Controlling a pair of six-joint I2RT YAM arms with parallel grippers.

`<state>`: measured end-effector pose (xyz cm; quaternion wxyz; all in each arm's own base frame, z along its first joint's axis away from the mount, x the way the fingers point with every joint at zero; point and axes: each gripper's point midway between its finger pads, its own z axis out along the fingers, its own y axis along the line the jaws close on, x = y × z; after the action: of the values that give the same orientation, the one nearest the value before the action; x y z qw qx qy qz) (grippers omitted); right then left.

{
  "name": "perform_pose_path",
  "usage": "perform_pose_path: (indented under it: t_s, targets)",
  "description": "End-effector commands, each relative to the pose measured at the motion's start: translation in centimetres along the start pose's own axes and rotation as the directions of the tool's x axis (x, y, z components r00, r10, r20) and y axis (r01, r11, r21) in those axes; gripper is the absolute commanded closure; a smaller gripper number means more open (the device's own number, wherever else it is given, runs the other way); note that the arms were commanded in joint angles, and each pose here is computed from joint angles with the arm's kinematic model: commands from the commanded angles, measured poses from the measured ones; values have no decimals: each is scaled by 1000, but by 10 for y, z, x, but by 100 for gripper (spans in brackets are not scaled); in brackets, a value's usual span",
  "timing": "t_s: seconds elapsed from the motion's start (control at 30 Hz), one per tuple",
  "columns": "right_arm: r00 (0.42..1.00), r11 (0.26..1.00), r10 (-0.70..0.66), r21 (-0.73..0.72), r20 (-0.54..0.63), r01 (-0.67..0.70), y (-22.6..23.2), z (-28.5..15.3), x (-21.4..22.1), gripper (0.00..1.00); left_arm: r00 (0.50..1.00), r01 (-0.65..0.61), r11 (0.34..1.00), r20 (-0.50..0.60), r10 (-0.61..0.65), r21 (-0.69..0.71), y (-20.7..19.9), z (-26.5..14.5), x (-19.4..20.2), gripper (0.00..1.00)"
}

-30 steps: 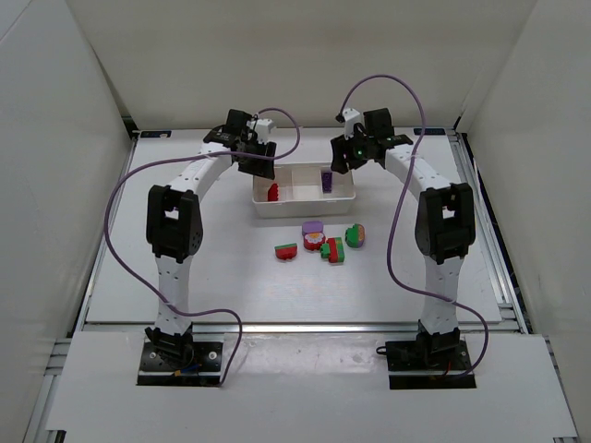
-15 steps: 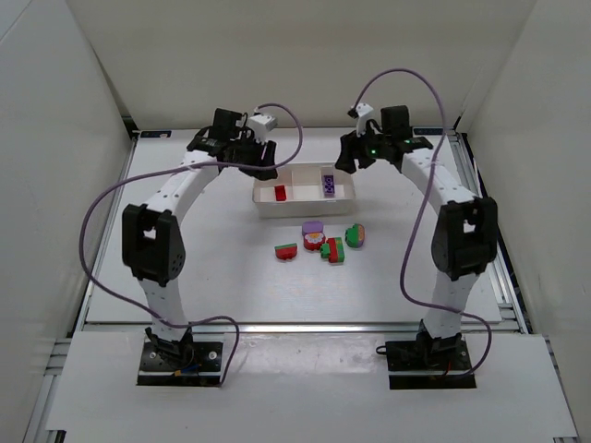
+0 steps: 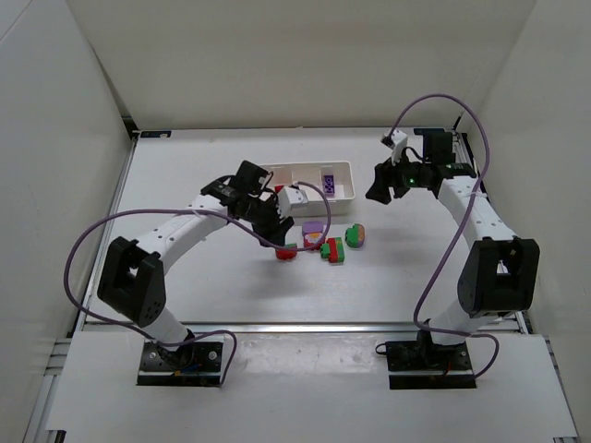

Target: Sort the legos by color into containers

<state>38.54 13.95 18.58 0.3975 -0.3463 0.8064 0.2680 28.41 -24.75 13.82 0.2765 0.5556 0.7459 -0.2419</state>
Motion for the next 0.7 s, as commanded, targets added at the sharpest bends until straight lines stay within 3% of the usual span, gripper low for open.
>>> perform_pose_path:
  t_s: [0.0, 0.27, 0.67]
  targets:
    - [1000, 1000, -6, -30, 6, 7, 12, -14, 4, 30, 995, -93, 996, -37, 92, -16, 1, 16, 10, 36]
    - [1000, 1000, 22, -13, 1, -22, 15, -23, 8, 30, 984, -170, 979, -60, 165, -107, 14, 49, 27, 31]
    - [998, 999, 54, 3, -13, -54, 10, -26, 15, 30, 977, -192, 979, -111, 183, -73, 22, 76, 47, 31]
